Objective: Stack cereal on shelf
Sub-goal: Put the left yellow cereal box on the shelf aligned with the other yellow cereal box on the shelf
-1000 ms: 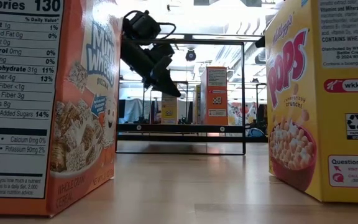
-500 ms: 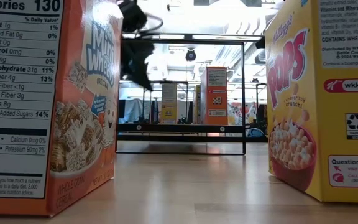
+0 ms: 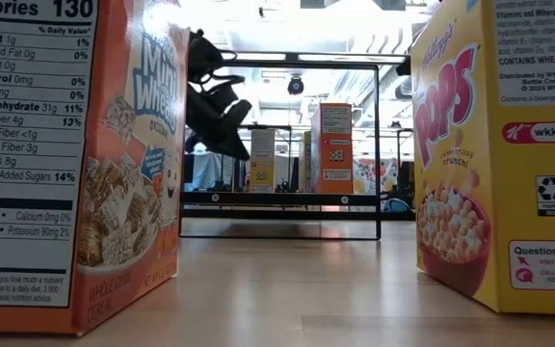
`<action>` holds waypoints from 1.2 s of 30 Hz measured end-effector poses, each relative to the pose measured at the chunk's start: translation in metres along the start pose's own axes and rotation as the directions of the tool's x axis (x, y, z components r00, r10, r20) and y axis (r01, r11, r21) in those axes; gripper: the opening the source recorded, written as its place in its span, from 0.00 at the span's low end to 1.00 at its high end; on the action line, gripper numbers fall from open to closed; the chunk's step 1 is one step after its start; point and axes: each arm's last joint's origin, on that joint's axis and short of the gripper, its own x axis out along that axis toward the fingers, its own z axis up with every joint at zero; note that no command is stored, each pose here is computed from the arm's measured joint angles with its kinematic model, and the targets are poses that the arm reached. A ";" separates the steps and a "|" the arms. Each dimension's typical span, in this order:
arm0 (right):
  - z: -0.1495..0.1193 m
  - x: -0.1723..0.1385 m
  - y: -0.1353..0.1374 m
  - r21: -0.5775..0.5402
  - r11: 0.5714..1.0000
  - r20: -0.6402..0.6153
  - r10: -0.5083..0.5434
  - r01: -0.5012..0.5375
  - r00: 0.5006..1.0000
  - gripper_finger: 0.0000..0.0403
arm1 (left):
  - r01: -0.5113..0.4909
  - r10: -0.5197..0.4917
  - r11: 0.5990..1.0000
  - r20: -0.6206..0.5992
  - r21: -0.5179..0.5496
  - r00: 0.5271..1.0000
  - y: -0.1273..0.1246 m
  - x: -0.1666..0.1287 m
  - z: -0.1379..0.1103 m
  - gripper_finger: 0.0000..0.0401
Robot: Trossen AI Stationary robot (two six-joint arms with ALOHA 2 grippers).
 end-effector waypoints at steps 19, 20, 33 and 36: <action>0.000 0.000 0.000 0.000 1.000 -0.001 -0.001 0.001 1.000 0.00 | 0.044 -0.043 0.997 0.008 -0.060 0.999 -0.001 0.014 -0.007 0.00; 0.000 0.000 0.000 -0.001 1.000 -0.002 -0.001 0.001 1.000 0.00 | 0.043 -0.043 0.998 0.014 -0.053 0.999 0.000 0.010 -0.003 0.00; -0.001 0.000 0.000 -0.003 1.000 -0.007 -0.001 0.001 1.000 0.00 | 0.085 -0.087 0.996 -0.064 -0.036 0.994 -0.007 -0.006 -0.003 0.00; -0.001 0.000 0.000 -0.003 1.000 -0.007 -0.001 0.001 1.000 0.00 | 0.091 -0.092 0.995 -0.041 -0.035 0.995 -0.008 -0.006 -0.001 0.00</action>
